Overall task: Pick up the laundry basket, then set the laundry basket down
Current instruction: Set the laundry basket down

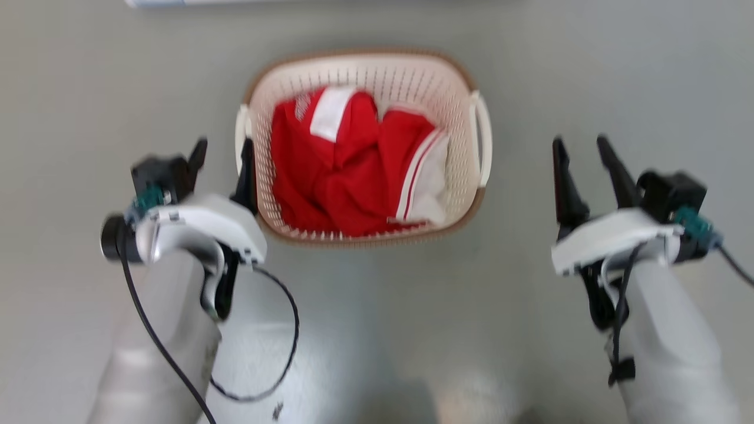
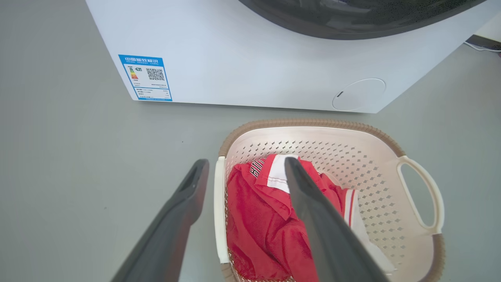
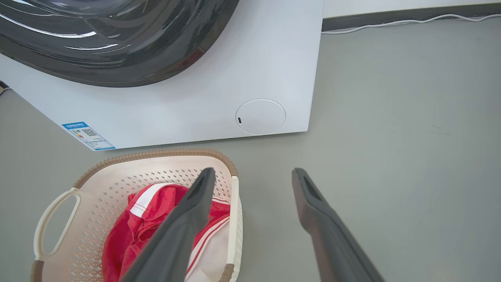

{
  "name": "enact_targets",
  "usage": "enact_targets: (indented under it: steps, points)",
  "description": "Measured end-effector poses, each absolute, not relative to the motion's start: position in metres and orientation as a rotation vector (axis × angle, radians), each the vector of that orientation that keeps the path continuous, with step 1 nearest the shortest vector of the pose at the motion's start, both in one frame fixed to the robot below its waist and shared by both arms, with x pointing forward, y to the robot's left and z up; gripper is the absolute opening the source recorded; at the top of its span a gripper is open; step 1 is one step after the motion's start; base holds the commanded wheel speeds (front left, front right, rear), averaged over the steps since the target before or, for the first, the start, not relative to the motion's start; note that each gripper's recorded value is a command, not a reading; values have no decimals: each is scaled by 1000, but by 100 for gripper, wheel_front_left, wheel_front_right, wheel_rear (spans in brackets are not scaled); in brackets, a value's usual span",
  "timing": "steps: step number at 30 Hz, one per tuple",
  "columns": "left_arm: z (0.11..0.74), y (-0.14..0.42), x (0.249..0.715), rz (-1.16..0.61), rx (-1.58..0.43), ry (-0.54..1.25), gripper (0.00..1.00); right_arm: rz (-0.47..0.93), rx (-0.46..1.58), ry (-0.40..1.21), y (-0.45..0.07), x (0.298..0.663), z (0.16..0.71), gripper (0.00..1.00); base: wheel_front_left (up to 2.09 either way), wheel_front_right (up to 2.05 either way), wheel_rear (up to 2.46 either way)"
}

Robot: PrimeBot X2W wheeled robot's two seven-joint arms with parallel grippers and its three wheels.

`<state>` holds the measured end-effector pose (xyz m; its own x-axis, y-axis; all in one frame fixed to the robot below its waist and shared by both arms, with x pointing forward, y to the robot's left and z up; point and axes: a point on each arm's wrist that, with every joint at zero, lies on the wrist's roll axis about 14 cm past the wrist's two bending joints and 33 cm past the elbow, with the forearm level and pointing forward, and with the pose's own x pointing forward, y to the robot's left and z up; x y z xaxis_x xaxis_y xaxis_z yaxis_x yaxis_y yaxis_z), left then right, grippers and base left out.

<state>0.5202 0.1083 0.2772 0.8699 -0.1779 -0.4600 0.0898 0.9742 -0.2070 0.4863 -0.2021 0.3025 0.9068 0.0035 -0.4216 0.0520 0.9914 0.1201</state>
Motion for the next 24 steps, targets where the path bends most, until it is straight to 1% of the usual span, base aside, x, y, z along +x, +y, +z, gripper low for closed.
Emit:
enact_targets:
  steps: [1,2,5,7,8,14,20,21,24]
  points:
    - [277,108,520,-141,-182,497,100,-25,130,435,-202,486,302,100,0,0,0]
    - [292,109,513,-134,-194,475,100,-21,114,416,-203,477,316,100,0,0,0]
    - [308,110,506,-126,-205,448,100,-19,100,391,-204,470,331,100,0,0,0]
    - [336,118,500,-107,-216,388,100,-19,91,339,-206,463,356,100,0,0,0]
    - [336,118,500,-107,-216,388,100,-19,91,339,-206,463,356,100,0,0,0]
    - [382,134,479,-75,-233,285,100,-5,74,203,-204,453,412,100,0,0,0]
    - [411,152,440,-41,-244,221,100,6,84,118,-199,424,446,100,0,0,0]
    - [418,155,427,-43,-242,202,100,8,79,103,-198,412,452,100,0,0,0]
    - [430,159,408,-38,-243,167,100,16,55,81,-197,395,460,100,0,0,0]
